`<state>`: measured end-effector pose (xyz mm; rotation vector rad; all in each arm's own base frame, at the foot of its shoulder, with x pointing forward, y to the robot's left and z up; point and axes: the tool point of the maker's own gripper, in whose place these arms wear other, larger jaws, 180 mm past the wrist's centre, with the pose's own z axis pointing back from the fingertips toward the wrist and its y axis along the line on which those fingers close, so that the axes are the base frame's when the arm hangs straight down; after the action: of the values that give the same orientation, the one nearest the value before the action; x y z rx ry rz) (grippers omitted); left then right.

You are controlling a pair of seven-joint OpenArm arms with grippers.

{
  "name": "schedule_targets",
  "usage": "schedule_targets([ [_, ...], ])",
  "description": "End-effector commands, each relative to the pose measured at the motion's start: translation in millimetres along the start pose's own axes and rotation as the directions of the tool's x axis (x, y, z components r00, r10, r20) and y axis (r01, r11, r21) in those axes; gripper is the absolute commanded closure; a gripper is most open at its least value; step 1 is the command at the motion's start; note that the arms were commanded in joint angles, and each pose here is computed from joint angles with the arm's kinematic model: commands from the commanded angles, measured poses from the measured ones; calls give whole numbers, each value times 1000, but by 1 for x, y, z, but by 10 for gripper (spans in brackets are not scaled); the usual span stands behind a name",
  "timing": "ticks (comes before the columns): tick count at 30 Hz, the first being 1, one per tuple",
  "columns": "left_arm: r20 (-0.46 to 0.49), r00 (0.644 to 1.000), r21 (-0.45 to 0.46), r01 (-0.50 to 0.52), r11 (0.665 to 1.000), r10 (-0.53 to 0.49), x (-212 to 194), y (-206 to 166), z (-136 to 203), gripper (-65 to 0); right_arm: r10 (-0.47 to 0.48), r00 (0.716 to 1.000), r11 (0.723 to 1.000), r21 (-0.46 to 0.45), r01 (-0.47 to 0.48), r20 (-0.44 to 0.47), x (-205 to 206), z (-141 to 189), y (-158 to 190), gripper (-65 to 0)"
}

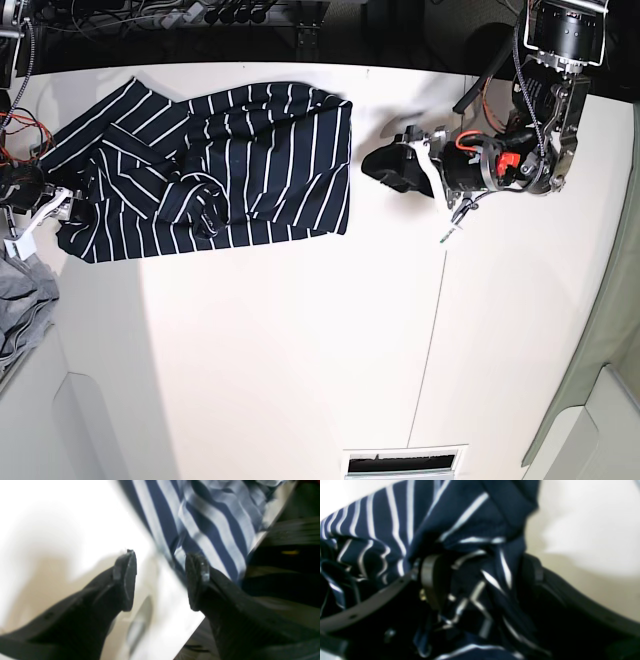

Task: Layout the t-shirt on the table in an organized manner, then fold the t-shirt properly
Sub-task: 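Lift the band's end with the left gripper and fold it toward the right gripper, then grasp the band's other end with the right gripper and fold it over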

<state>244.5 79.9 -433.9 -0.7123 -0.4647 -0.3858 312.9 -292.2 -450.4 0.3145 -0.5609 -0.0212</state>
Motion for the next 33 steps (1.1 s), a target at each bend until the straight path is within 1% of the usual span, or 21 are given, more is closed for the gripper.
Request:
schedule_targets([
  [1,39,999,-15,15,1000,-15,7,-3,4,-331,24,999,1000,2,-24,40,19,7,-1,-359],
  [2,31,999,-18,5,1000,-5,1,-4,4,-331,22,999,1000,6,-22,38,18,6,0,-298],
  [5,22,1000,-30,-16,999,17,-10,-9,0,-331,18,999,1000,12,-18,36,16,4,3,-64],
  [6,24,1000,-34,-19,999,20,-10,-11,-1,-331,15,999,1000,14,-16,36,16,4,3,0],
  [10,38,999,-57,-29,998,32,-8,-20,-8,-331,-20,999,999,38,18,40,18,7,5,0],
  [13,45,998,-73,-34,997,38,-6,-27,-14,-331,-72,996,993,94,67,58,26,14,13,0],
  [15,44,998,-77,-32,997,36,-6,-31,-19,-331,-85,993,987,140,74,76,37,21,23,0],
  [19,43,999,-84,-30,996,33,-6,-39,-28,-331,-1,990,989,148,-20,138,58,36,38,0],
  [22,51,998,-86,-30,996,35,-4,-40,-29,-331,90,976,977,172,-124,198,71,46,70,0],
  [25,59,998,-86,-31,996,36,-3,-40,-29,-331,167,949,952,205,-225,266,76,53,115,0],
  [27,59,998,-86,-32,996,37,-3,-40,-29,-331,195,936,933,237,-269,294,71,56,144,0],
  [29,54,998,-85,-37,996,42,-5,-39,-29,-331,205,930,916,276,-292,303,60,54,169,0],
  [33,33,997,-84,-64,994,67,-13,-35,-32,-331,213,934,877,365,-312,286,31,41,219,0],
])
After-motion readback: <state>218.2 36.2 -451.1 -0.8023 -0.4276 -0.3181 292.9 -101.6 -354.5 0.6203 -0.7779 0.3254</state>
